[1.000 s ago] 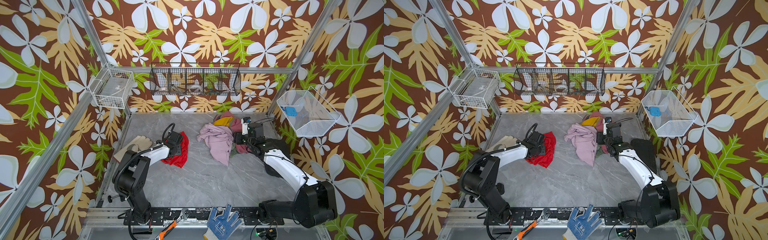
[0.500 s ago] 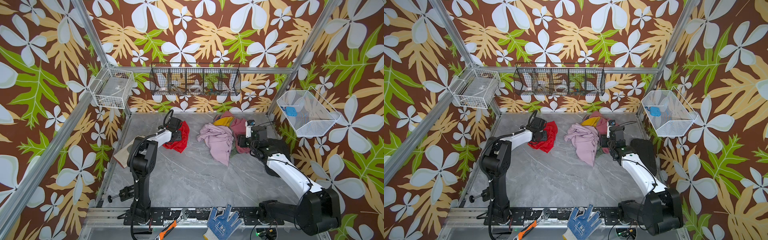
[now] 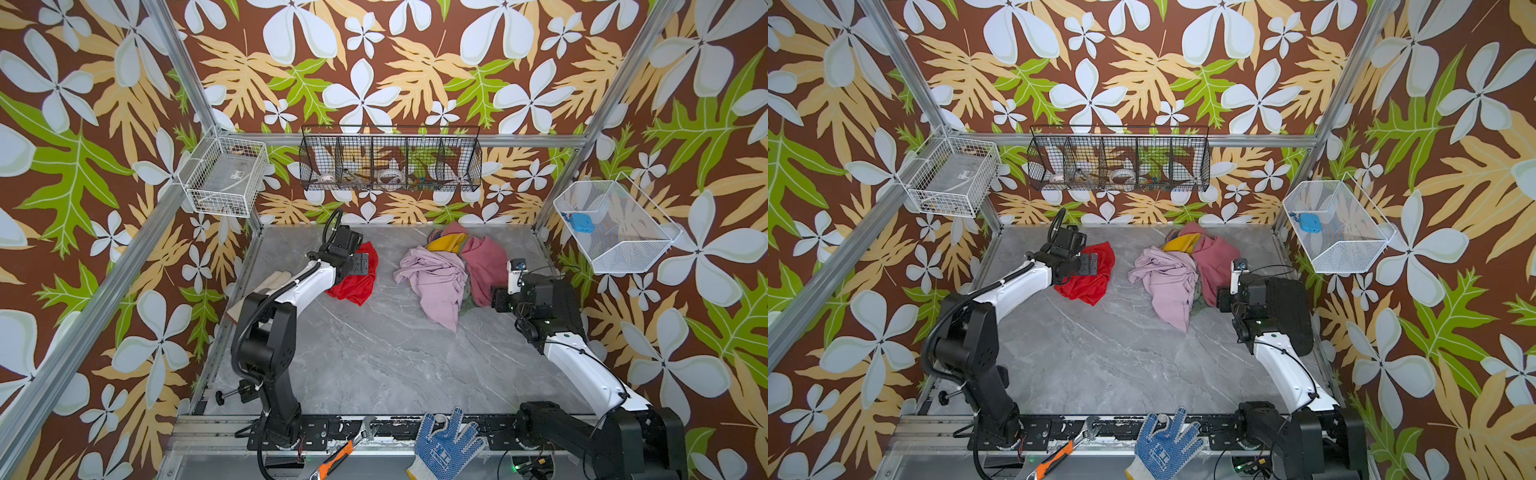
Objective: Pick out a specific cloth from the pile
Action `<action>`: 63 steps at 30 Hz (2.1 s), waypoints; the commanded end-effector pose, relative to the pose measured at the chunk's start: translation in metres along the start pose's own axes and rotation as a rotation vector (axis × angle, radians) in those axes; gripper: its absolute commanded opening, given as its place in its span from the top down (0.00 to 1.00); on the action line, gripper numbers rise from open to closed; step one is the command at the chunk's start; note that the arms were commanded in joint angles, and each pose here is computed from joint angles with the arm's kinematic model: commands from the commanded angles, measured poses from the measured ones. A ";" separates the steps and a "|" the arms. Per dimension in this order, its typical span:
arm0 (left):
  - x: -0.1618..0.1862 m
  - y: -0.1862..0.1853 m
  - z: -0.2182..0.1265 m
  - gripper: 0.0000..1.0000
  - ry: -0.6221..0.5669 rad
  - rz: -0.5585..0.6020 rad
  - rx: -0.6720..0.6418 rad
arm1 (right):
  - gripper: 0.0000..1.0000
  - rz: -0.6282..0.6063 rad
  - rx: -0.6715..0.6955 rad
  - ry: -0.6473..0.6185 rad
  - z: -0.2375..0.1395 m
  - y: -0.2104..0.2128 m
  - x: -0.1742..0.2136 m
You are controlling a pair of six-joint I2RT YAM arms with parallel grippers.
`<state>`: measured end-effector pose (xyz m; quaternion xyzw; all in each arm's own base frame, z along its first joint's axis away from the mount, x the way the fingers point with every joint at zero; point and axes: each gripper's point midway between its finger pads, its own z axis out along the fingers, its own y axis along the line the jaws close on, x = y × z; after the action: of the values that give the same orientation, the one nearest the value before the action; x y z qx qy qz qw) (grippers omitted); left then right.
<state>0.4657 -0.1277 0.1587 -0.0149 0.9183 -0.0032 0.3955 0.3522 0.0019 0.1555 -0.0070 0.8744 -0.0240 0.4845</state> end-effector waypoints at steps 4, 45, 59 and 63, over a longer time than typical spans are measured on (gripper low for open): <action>-0.014 0.018 -0.054 0.00 -0.230 -0.128 -0.006 | 0.30 0.005 0.047 -0.164 0.000 -0.012 0.000; 0.084 0.159 -0.082 0.00 -0.727 -0.202 -0.189 | 0.07 0.046 0.081 -0.347 0.037 -0.015 0.026; 0.083 0.158 -0.082 0.00 -0.732 -0.197 -0.186 | 0.00 0.047 0.080 -0.347 0.037 -0.015 0.026; 0.083 0.158 -0.082 0.00 -0.732 -0.196 -0.184 | 0.00 0.047 0.079 -0.347 0.037 -0.015 0.026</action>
<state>0.3438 0.0278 0.1416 -0.1384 0.7212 0.0517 0.6768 0.3676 -0.0160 0.1083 0.0274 0.7834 -0.0483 0.6191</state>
